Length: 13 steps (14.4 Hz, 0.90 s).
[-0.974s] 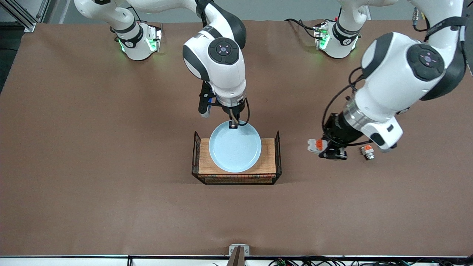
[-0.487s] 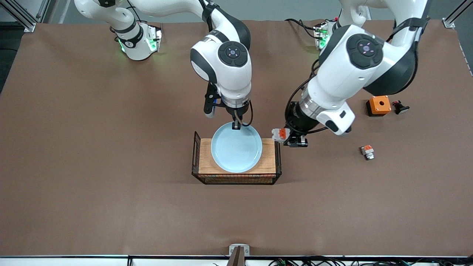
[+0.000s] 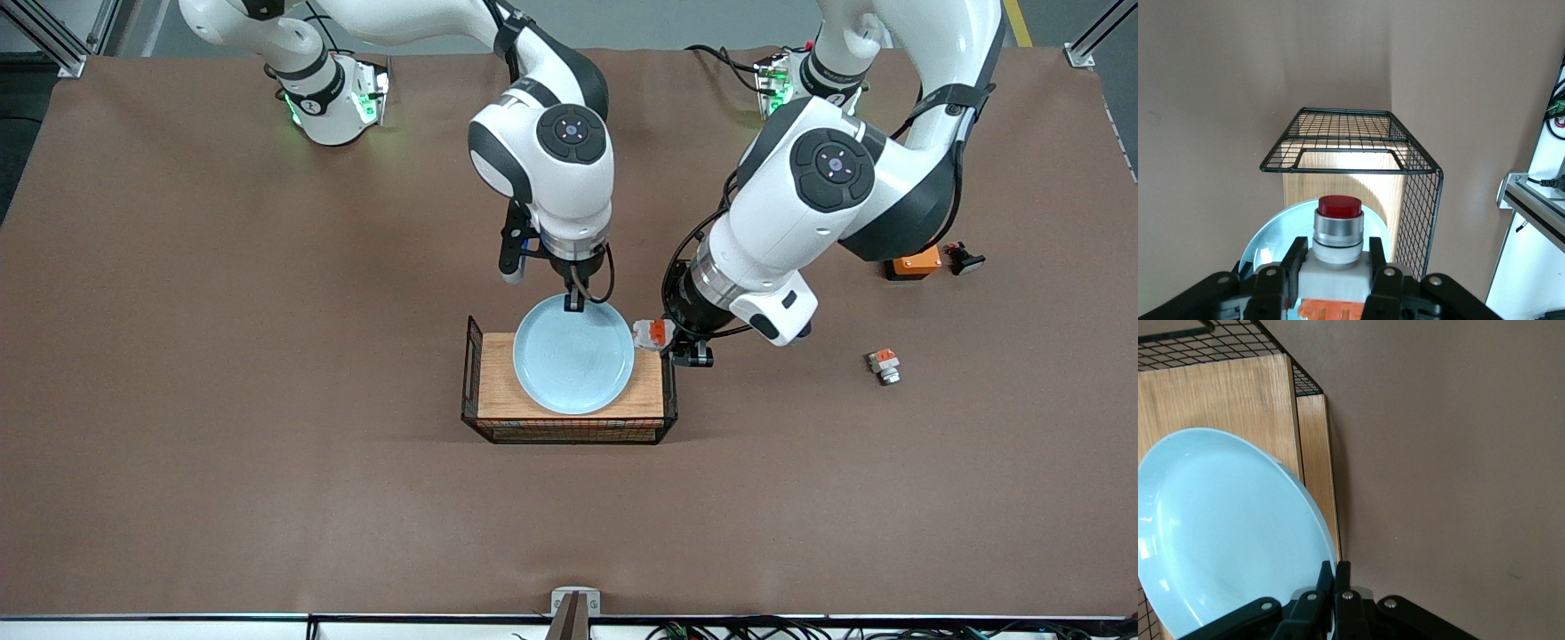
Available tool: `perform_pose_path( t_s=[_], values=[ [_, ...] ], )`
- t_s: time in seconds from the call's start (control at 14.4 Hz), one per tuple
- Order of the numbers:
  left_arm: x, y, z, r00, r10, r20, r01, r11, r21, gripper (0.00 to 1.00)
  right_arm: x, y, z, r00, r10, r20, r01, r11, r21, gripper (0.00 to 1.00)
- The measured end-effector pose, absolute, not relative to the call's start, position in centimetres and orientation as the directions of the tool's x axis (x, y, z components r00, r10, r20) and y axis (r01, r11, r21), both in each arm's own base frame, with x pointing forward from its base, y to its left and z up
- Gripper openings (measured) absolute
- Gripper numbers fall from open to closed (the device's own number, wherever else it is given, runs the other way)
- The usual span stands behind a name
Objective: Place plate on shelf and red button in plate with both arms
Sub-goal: 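Lower the plate onto the box while the left gripper carries the button over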
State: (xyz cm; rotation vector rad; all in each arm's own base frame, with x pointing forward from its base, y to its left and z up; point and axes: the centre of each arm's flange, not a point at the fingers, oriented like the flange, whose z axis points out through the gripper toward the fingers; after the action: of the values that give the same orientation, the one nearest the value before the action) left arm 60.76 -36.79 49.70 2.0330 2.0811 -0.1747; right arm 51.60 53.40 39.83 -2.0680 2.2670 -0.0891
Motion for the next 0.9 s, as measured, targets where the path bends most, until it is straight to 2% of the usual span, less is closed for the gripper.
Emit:
perform_pose_path(
  t_s=[0.21,0.49,0.63,0.9],
  values=[
    [60.9,-36.7,50.0,-0.015,0.969,-0.246,0.996,0.035,0.078,0.41,51.7,53.4,39.1,-0.086,-0.996,0.003,-0.991,0.085,-0.099,0.03],
    [61.0,-36.6,50.0,-0.017,0.969,-0.245,0.996,0.037,0.078,0.41,52.0,53.3,38.6,-0.082,-0.997,0.017,-0.991,0.08,-0.11,0.1],
    [61.0,-36.5,49.9,-0.018,0.97,-0.244,0.996,0.038,0.077,0.41,52.0,53.2,38.3,-0.079,-0.997,0.027,-0.991,0.075,-0.114,0.26],
    [61.0,-36.5,49.8,-0.019,0.97,-0.244,0.996,0.038,0.076,0.41,52.2,53.1,37.2,-0.075,-0.996,0.048,-0.991,0.069,-0.117,0.66]
  ],
)
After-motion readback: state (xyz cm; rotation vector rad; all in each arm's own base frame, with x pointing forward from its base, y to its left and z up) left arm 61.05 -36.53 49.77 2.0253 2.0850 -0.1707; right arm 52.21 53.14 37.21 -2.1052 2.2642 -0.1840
